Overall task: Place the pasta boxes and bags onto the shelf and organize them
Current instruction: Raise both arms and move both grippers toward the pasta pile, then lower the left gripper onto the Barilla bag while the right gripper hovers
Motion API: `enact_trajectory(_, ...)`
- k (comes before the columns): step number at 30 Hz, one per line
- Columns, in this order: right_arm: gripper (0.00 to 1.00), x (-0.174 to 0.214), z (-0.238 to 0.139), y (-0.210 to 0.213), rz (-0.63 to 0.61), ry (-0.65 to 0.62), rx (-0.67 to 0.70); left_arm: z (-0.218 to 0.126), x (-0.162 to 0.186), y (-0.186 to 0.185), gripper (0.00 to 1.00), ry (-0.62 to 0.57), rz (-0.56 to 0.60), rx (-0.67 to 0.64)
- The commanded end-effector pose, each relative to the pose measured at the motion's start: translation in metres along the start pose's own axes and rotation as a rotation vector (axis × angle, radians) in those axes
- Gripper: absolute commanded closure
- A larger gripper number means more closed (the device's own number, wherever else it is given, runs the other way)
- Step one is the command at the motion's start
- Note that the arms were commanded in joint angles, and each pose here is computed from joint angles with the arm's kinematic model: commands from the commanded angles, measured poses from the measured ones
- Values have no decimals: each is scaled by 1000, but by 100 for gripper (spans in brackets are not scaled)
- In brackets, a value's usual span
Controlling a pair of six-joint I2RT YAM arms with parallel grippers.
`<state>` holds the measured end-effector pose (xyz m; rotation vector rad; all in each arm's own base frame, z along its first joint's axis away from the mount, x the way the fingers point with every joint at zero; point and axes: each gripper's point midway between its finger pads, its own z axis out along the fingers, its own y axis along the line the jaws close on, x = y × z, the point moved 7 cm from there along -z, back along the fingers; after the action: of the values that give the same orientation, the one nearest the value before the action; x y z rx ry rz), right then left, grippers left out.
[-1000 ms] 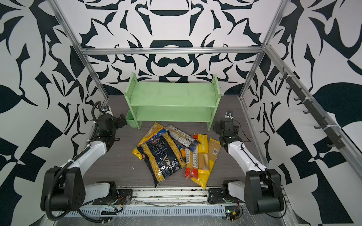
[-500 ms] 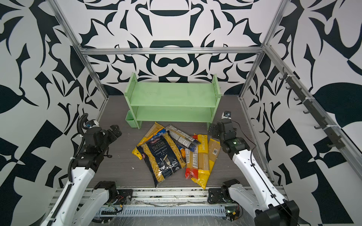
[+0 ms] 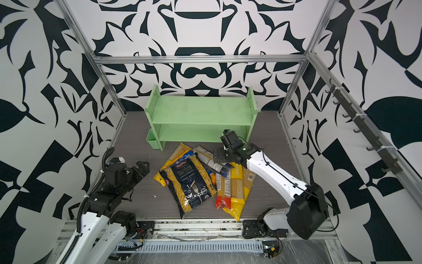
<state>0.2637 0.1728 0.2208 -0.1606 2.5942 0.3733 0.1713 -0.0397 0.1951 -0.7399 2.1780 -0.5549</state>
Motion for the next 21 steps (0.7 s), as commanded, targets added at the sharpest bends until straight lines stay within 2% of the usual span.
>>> enact_trajectory(1,2,-10,-13,18,17,-21,-107,4,17,-1,1,93,3,-17)
enact_trajectory(15,0,13,-33,10,17,8,-125,23,91,-25,1,343,109,40)
enact_trajectory(21,0,23,-43,4,6,16,-119,28,106,-25,1,390,71,108)
